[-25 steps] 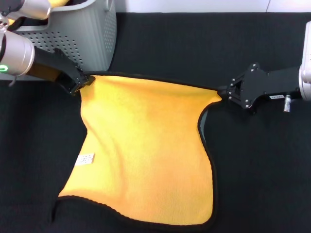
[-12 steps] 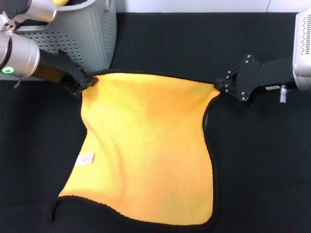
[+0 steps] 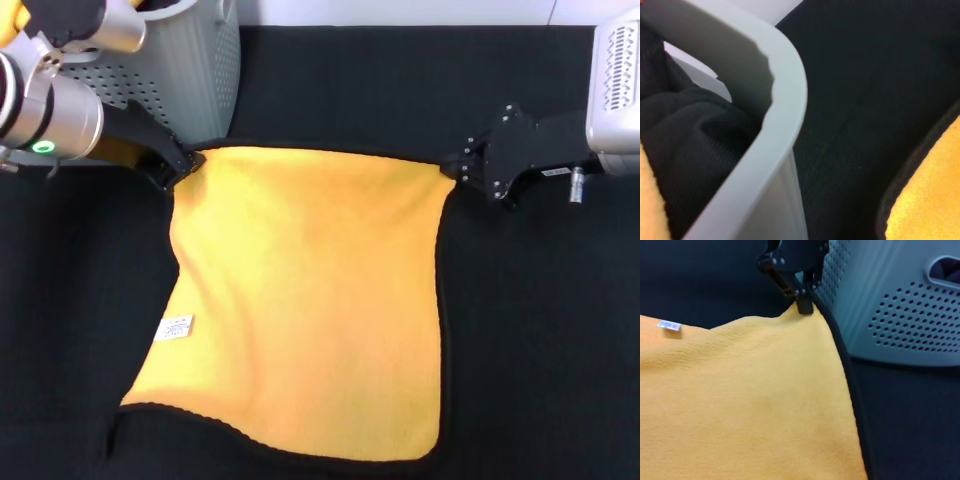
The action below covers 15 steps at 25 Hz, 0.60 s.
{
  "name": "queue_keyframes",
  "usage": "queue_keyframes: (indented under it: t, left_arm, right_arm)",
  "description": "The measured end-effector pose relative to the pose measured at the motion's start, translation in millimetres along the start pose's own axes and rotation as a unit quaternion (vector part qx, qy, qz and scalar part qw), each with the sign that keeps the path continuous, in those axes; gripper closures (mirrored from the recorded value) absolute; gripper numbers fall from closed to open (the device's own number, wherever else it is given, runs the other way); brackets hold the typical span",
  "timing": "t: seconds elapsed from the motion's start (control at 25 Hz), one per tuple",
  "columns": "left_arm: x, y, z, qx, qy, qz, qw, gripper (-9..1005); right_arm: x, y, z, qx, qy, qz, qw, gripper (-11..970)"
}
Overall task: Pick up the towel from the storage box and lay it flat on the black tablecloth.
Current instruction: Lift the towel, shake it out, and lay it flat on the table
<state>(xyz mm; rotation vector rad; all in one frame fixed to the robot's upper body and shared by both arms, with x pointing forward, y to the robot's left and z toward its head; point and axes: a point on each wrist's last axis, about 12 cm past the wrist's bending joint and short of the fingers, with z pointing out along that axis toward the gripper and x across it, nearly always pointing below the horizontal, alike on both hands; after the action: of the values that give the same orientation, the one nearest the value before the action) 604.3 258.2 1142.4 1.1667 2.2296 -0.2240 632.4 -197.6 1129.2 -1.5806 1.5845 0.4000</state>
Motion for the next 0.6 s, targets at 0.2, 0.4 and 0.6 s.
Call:
queue_keyframes:
  t: [0.2, 0.4, 0.6]
  left_arm:
    - [-0.1, -3.0, 4.5, -0.005, 0.006, 0.005, 1.000, 980]
    - [2.1, -3.3, 5.5, -0.009, 0.004, 0.000, 1.000, 979]
    - [3.9, -3.3, 5.4, -0.009, 0.005, -0.003, 1.000, 979]
  right_arm:
    - [-1.4, -0.8, 3.9, 0.005, 0.005, -0.004, 1.000, 927]
    - [-2.3, 1.5, 9.9, 0.003, 0.013, -0.009, 1.000, 926]
    - [-2.1, 4.2, 14.9, 0.005, 0.020, -0.011, 1.000, 925]
